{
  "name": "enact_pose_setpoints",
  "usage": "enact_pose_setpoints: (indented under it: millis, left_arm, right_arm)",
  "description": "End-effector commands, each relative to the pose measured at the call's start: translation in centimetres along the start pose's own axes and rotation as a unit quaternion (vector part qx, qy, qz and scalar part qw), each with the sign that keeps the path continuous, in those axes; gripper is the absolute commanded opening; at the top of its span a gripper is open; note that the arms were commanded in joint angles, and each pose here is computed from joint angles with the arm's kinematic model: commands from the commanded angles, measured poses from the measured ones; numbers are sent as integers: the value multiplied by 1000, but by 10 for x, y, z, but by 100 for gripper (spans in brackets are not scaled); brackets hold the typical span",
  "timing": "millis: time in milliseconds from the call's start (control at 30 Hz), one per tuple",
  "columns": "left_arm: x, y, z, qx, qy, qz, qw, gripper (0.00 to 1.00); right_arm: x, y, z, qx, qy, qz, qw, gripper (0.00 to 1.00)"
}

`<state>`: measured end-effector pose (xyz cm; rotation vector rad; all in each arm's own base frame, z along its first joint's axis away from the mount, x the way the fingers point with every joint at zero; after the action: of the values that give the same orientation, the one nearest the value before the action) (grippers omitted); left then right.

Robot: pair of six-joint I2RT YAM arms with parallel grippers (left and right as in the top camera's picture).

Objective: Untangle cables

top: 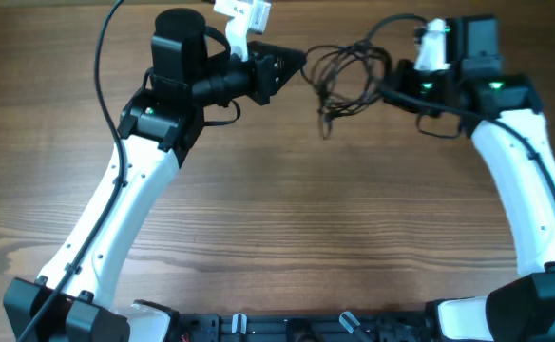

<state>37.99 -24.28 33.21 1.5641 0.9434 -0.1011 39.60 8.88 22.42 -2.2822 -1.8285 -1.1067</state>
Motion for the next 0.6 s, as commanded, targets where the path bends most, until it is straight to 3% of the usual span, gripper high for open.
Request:
enact_pose_setpoints:
  millis: [0,167,333,367,400,433,500,533,567]
  left_arm:
    - [43,9,-21,-19,99,20,995,4]
    - [96,-2,-56,-1,193,-21,981,4]
    - [104,-7,-66,7,200,-42,979,7]
    - [96,-10,-60,15,182,-41,982,31]
    - [92,-12,-56,19,175,-40,984,48]
    - [88,-14,-52,23,169,-38,985,54]
    - [84,-16,-49,27,160,-36,986,59]
    - [82,-16,-49,28,156,-37,987,59]
    - [82,-16,-49,29,153,-38,987,59]
  right_arm:
    - [-19,12,-15,-3,39,-12,999,4]
    - [-32,25,-42,-27,78,-2,997,4]
    - [-26,8,-39,4,78,-22,997,4]
    - [-13,2,-37,14,102,-39,994,4]
    - [6,-4,-40,22,145,-67,987,4]
    - [27,-11,-46,28,197,-103,975,4]
    - [87,-32,-89,7,360,-239,902,4]
    - [99,-37,-107,-12,393,-275,877,4]
    - [100,-38,-114,-25,375,-289,880,4]
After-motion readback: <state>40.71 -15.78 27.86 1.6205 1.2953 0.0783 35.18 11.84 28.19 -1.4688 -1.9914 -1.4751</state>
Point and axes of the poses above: each gripper's point midway between its finger pads, its own z axis out along the fingers, its own x axis along the line the jaws close on, y = z × x, the point moved 1 cm from there along -z, back along the fingers, and after that the axes turned 1 degree about z, right-handed, at the moved point
